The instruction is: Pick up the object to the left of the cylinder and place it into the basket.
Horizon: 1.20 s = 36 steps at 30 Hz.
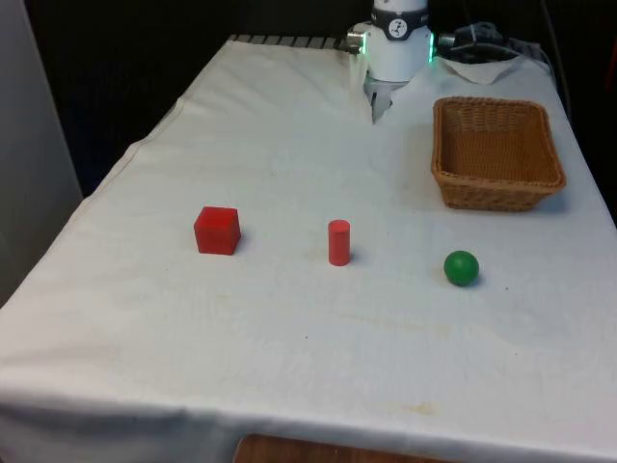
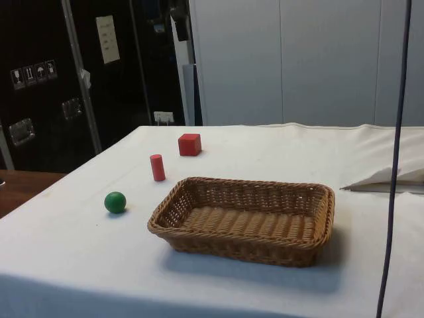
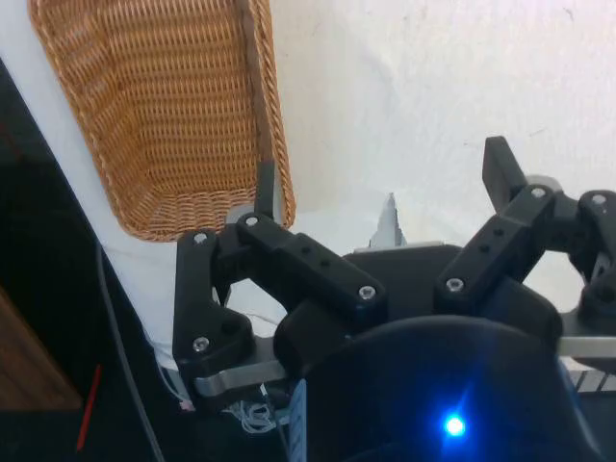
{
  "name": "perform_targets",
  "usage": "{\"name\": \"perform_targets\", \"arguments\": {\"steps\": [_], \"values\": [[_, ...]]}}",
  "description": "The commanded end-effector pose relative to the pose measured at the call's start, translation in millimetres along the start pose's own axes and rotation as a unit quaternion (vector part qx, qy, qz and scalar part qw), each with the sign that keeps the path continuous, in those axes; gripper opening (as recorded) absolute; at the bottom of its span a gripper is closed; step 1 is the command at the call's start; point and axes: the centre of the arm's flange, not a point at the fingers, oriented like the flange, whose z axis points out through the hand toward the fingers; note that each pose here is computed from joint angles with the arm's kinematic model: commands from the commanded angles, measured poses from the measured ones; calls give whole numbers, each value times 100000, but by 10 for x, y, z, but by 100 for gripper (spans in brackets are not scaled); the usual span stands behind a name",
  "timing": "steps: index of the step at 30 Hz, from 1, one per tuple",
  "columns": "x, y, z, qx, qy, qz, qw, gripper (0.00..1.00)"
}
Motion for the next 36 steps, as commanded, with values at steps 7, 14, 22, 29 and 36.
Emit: {"name": "perform_targets", "arguments": {"steps": [7, 14, 22, 29, 36], "values": [[94, -118, 12, -347, 801, 808, 99993, 100], [155, -259, 61, -765, 2133, 1354, 99965, 100], [267, -385, 150, -1188, 3896, 1933, 99898, 100], [379, -493, 254, -1760, 5054, 2537, 99824, 100], [501, -544, 430, -1893, 6215, 2986, 99744, 100]]}}
